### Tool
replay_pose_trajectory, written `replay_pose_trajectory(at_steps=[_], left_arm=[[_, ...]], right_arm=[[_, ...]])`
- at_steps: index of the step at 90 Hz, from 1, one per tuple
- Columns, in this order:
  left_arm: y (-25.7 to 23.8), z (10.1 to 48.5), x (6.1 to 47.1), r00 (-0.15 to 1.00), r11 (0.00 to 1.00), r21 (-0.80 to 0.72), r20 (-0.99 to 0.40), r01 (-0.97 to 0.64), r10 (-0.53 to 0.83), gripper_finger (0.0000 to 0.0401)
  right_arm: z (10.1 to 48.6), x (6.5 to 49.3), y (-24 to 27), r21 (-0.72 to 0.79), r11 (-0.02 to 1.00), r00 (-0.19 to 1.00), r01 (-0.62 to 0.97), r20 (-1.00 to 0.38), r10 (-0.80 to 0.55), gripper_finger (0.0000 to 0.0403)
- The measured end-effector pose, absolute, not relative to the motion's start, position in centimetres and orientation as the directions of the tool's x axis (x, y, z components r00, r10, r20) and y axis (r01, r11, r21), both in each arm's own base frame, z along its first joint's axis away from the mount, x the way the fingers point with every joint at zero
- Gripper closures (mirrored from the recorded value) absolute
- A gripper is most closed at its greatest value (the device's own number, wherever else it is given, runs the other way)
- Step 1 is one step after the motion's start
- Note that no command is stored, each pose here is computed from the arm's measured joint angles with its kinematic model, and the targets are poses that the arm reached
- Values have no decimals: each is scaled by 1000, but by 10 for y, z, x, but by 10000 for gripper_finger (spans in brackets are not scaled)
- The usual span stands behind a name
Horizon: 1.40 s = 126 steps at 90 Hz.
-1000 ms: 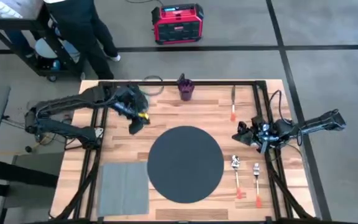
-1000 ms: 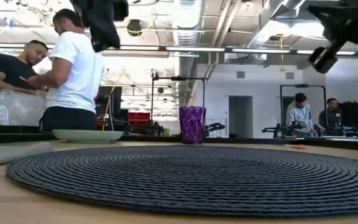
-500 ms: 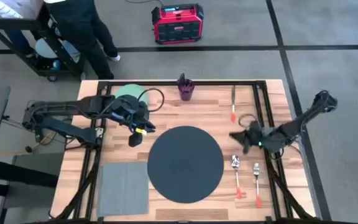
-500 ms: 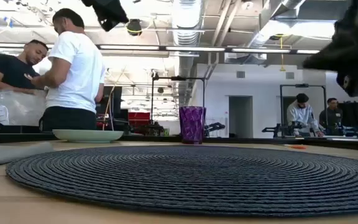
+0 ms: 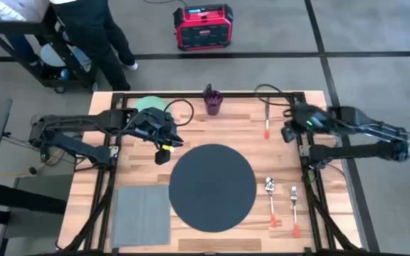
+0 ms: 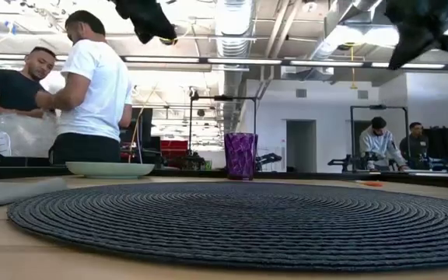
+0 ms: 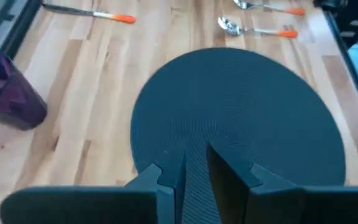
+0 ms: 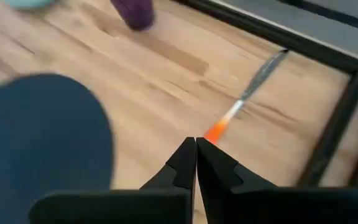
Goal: Set table place
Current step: Move the table knife to the table mat
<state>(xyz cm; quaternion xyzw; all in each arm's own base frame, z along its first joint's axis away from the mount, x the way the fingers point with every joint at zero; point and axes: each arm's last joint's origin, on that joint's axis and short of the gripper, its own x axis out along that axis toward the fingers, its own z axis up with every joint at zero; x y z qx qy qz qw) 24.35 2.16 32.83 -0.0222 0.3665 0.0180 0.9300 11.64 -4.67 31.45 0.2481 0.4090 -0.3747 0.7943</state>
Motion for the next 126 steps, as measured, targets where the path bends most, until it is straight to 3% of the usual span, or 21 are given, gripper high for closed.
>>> replay_pose_trajectory(at_steps=[11,29,57,73,99,126], left_arm=[[22,324,247,717,997,-45,-697,-66,16,354],[21,323,250,718,995,-62,-696,-76,12,354],[21,322,250,717,994,-74,-697,-83,8,354],[21,322,250,717,994,-74,-697,-83,8,354],[21,323,250,717,994,-74,-697,-83,8,354],[20,322,250,716,994,-76,-698,-83,7,354]], right_arm=[[300,138,-78,165,602,374,782,-895,-241,370],[286,142,-118,144,524,317,839,-913,-257,315],[233,149,-143,261,431,325,864,-942,-81,242],[195,141,-141,215,396,246,893,-969,-29,237],[181,145,-153,289,321,349,902,-926,-146,241],[165,145,-170,278,263,322,924,-936,-144,242]])
